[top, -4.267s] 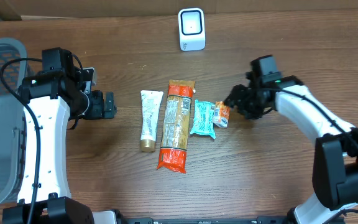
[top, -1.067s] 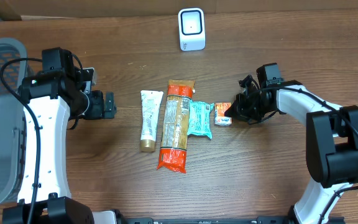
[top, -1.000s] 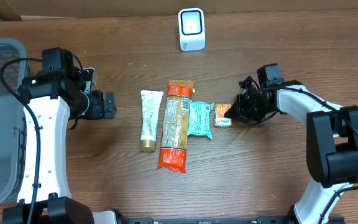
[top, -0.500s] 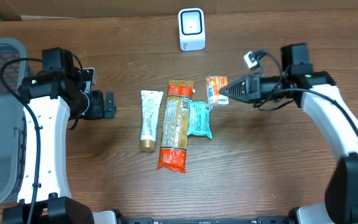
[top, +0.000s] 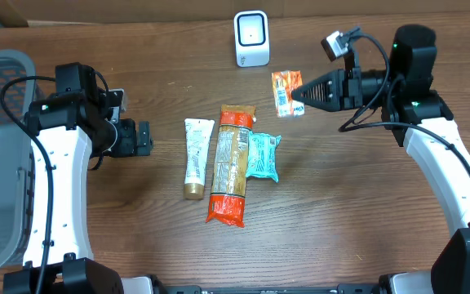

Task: Scan the item barcode
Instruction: 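Carry the orange box up toward the scanner with the right gripper, then hold the orange box in front of the white scanner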

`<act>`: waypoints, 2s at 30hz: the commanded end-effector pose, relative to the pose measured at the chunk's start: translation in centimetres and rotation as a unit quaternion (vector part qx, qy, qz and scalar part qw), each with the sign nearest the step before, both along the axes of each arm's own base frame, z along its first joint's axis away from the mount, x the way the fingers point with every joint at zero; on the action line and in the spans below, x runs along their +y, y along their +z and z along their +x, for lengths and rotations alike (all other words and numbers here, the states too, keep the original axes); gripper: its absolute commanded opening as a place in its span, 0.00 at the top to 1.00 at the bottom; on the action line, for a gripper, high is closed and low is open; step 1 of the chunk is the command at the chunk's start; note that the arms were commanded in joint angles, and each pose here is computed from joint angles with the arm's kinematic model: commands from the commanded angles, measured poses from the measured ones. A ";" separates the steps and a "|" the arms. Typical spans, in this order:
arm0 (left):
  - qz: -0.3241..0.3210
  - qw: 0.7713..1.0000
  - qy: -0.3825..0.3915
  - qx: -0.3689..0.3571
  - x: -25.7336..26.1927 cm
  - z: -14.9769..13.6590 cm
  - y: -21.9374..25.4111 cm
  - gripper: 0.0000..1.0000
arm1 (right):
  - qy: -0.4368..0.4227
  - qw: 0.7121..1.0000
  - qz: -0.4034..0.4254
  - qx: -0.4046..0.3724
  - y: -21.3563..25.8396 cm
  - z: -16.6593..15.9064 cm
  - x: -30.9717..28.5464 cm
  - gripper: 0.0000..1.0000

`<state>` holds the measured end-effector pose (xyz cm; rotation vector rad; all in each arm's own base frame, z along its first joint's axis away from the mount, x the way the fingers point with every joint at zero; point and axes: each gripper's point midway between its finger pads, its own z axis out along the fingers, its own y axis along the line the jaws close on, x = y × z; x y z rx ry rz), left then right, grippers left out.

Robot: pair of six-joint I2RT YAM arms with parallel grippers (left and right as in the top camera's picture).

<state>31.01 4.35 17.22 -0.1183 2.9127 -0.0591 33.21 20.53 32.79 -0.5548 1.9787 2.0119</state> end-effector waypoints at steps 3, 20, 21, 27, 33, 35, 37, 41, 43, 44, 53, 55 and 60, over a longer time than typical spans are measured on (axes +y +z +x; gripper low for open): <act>0.002 1.000 -0.010 0.001 -0.1 0.0 -0.1 0.00 | 0.014 0.996 -0.006 0.088 2.3 -0.9 -0.2 0.96; 0.002 1.000 -0.010 0.001 -0.1 0.0 -0.1 0.00 | 0.016 1.000 0.001 0.000 3.1 -0.7 0.1 0.97; 0.002 1.000 -0.010 0.001 -0.1 0.0 -0.1 0.00 | 0.018 1.000 0.001 0.002 2.8 -0.6 0.2 0.97; 0.002 1.000 -0.010 0.001 -0.1 0.0 -0.1 0.00 | 0.037 0.999 0.002 0.002 0.2 0.1 1.7 0.96; 0.002 1.000 -0.010 0.001 -0.1 0.0 -0.1 0.00 | 0.026 0.999 -0.004 0.044 -5.2 3.3 2.1 0.96; 0.002 1.000 -0.010 0.001 -0.1 0.0 -0.1 0.00 | 0.023 0.998 -0.007 0.062 -7.0 4.1 2.3 0.96; 0.002 1.000 -0.010 0.001 -0.1 0.0 -0.1 0.00 | 0.022 0.997 -0.008 0.070 -8.2 4.6 2.4 0.96; 0.002 1.000 -0.010 0.001 -0.1 0.0 -0.1 0.01 | 0.007 0.998 -0.011 0.063 -9.4 5.5 2.3 0.96; 0.002 1.000 -0.010 0.001 -0.1 0.0 -0.1 0.01 | -0.011 0.998 -0.015 0.059 -10.0 6.2 2.1 0.96; 0.002 1.000 -0.010 0.001 -0.1 0.0 -0.1 0.01 | -0.025 0.998 -0.019 0.058 -10.3 6.7 2.1 0.96; 0.002 1.000 -0.010 0.001 -0.1 0.0 -0.1 0.01 | -0.174 0.965 -0.163 0.105 -18.2 9.5 0.4 0.96; 0.002 1.000 -0.010 0.001 -0.1 0.0 -0.1 0.01 | -0.175 0.961 -0.184 0.106 -18.4 9.3 0.1 0.96; 0.002 1.000 -0.010 0.001 -0.1 0.0 -0.1 0.00 | -0.222 0.920 -0.312 0.084 -17.1 10.5 -1.9 0.96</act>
